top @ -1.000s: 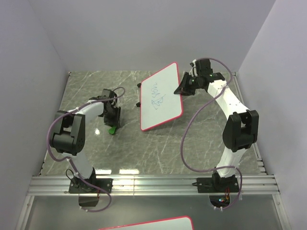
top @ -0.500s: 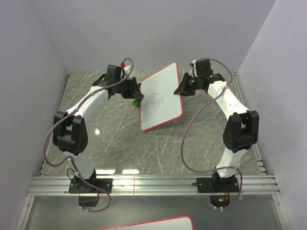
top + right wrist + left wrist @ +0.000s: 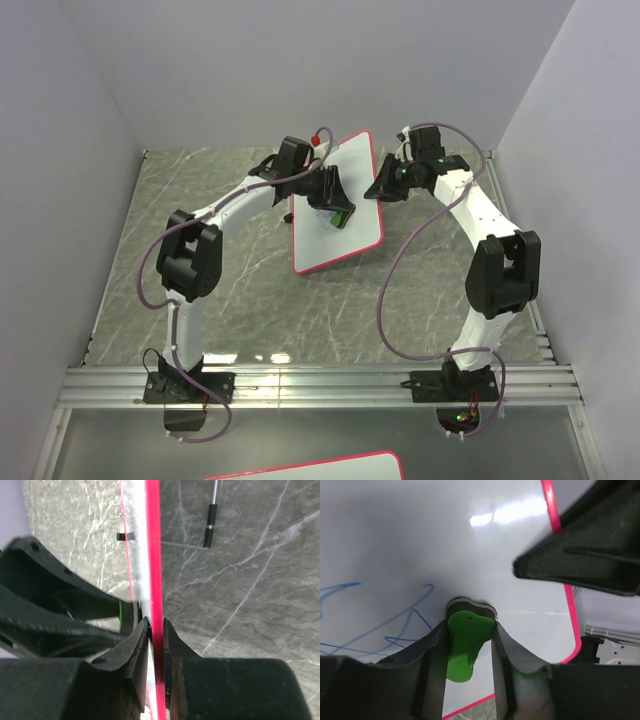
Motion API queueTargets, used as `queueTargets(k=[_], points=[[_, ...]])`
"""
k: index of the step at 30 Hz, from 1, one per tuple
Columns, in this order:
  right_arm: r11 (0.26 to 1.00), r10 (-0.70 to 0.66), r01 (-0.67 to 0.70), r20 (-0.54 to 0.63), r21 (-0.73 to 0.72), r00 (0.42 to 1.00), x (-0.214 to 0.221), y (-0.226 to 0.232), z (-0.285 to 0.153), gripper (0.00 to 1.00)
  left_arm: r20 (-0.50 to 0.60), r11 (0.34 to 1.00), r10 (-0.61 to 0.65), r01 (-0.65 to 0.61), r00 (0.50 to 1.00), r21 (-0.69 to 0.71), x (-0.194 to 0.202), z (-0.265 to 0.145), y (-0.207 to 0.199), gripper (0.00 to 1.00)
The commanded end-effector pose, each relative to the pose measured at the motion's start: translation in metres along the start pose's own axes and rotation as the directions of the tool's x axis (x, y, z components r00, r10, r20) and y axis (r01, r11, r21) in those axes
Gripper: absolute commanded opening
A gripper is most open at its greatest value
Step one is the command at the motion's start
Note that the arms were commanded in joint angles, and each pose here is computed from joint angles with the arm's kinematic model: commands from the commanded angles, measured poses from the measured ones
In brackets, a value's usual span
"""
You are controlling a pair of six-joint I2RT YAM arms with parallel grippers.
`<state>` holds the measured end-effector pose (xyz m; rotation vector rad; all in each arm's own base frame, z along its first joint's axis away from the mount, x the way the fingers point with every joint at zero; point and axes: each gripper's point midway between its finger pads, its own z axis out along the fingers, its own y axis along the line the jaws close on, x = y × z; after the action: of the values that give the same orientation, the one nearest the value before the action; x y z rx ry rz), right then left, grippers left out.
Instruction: Erase the whiteboard
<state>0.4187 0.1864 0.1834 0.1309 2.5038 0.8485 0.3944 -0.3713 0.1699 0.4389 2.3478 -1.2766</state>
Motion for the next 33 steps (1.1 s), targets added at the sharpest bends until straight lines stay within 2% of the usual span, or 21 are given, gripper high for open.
queueTargets(k=[1,3,7,11,16,19,21,25,29,33], points=[[0.997,-0.026,0.029,-0.048,0.076,0.999,0.022,-0.011,-0.009,0.00,0.012,0.999,-0.012,0.013,1.000,-0.048,-0.009,0.009,0.016,0.00],[0.997,-0.028,0.031,-0.043,0.072,0.999,0.022,-0.009,-0.011,0.00,0.022,0.993,-0.031,0.033,0.999,-0.110,-0.009,0.009,0.033,0.00],[0.997,-0.030,0.033,-0.039,0.072,0.999,0.021,-0.008,-0.013,0.00,0.062,0.986,-0.100,0.107,0.993,-0.125,-0.009,0.002,0.060,0.00],[0.997,-0.029,0.032,-0.039,0.070,0.999,0.019,-0.007,-0.013,0.00,0.058,0.969,-0.130,0.139,0.990,-0.206,0.006,-0.006,0.098,0.00],[0.998,-0.023,0.025,-0.034,0.056,0.999,0.014,-0.002,-0.012,0.00,0.031,0.953,-0.165,0.168,0.986,-0.253,0.032,-0.005,0.124,0.00],[0.998,-0.024,0.025,-0.030,0.051,0.999,0.012,0.000,-0.011,0.00,0.019,0.955,-0.154,0.154,0.988,-0.252,0.034,-0.007,0.123,0.00],[0.998,-0.024,0.025,-0.027,0.051,0.999,0.011,0.000,-0.011,0.00,0.013,0.964,-0.137,0.137,0.990,-0.227,0.030,-0.007,0.114,0.00],[0.999,-0.020,0.022,-0.028,0.049,0.999,0.011,-0.001,-0.009,0.00,-0.023,0.992,-0.057,0.054,0.998,-0.116,0.021,-0.004,0.061,0.00],[0.999,-0.021,0.021,-0.015,0.045,1.000,0.007,0.000,-0.007,0.00,-0.093,1.000,0.009,-0.009,0.996,0.008,0.042,-0.003,0.006,0.00],[0.998,-0.020,0.021,-0.015,0.051,1.000,0.005,-0.002,-0.005,0.00,-0.114,0.994,0.044,-0.031,0.993,0.109,0.060,-0.007,-0.020,0.00]])
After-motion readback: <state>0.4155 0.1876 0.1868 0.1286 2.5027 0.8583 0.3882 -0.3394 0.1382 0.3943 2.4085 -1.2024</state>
